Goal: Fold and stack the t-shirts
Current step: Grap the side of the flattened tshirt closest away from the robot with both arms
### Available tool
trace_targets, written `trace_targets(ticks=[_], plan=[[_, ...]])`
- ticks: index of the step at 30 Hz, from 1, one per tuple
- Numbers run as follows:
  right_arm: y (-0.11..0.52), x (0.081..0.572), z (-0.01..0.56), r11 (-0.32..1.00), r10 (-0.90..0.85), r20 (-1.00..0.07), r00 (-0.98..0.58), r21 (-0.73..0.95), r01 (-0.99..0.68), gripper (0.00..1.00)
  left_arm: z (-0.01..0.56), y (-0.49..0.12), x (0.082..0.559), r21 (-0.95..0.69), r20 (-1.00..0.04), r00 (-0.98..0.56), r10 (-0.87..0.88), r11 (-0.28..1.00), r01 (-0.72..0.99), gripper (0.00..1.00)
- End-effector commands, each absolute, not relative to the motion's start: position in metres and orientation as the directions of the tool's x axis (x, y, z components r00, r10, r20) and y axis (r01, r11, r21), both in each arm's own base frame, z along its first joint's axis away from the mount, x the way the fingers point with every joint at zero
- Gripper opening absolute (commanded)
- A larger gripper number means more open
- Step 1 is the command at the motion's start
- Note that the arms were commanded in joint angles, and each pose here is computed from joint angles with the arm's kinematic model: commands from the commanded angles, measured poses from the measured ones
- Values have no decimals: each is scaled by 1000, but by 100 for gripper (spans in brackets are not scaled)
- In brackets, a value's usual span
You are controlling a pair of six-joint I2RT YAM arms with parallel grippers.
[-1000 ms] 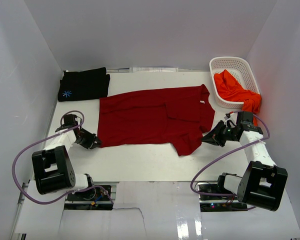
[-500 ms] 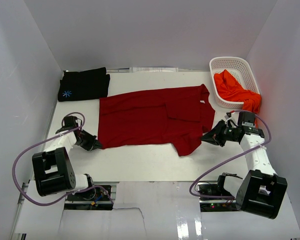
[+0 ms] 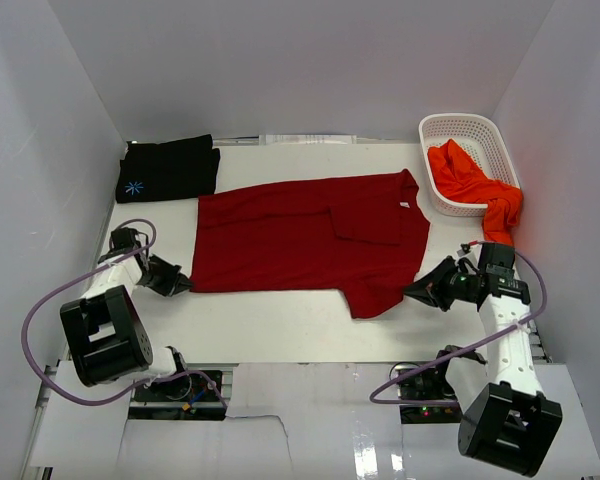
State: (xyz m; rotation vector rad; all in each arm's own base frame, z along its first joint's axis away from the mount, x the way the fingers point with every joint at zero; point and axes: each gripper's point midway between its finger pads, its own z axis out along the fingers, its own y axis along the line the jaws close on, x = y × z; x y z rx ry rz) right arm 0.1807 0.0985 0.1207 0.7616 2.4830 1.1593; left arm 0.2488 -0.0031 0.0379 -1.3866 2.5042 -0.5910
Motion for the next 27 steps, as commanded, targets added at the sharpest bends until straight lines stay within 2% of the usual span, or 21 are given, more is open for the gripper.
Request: trace_targets(ticks=[1,6,9,14,20,27], plan=[[84,196,131,541,662,-103,-742,751,379,8,49,4,262,-485,-31,-536,-843,482,-730,0],[62,222,180,583,721,-282,-632,741,334,8,53,6,268,-506,-18,-525,-851,461,-730,0],[56,231,199,589,731,-325,-601,745,314,8,60,8,274,-522,-32,-518,-855,456,-721,0],[54,247,216,585,735,-363,-573,767,264,8,75,12,287,-551,-54,-512,-857,453,-701,0],[56,266,206,563,730,-338,-594,791,241,8,95,17,309,-588,-75,-503,-861,445,-675,0],[47,286,208,597,716,-384,-584,770,226,8,117,28,332,-605,-121,-484,-866,451,-656,0]])
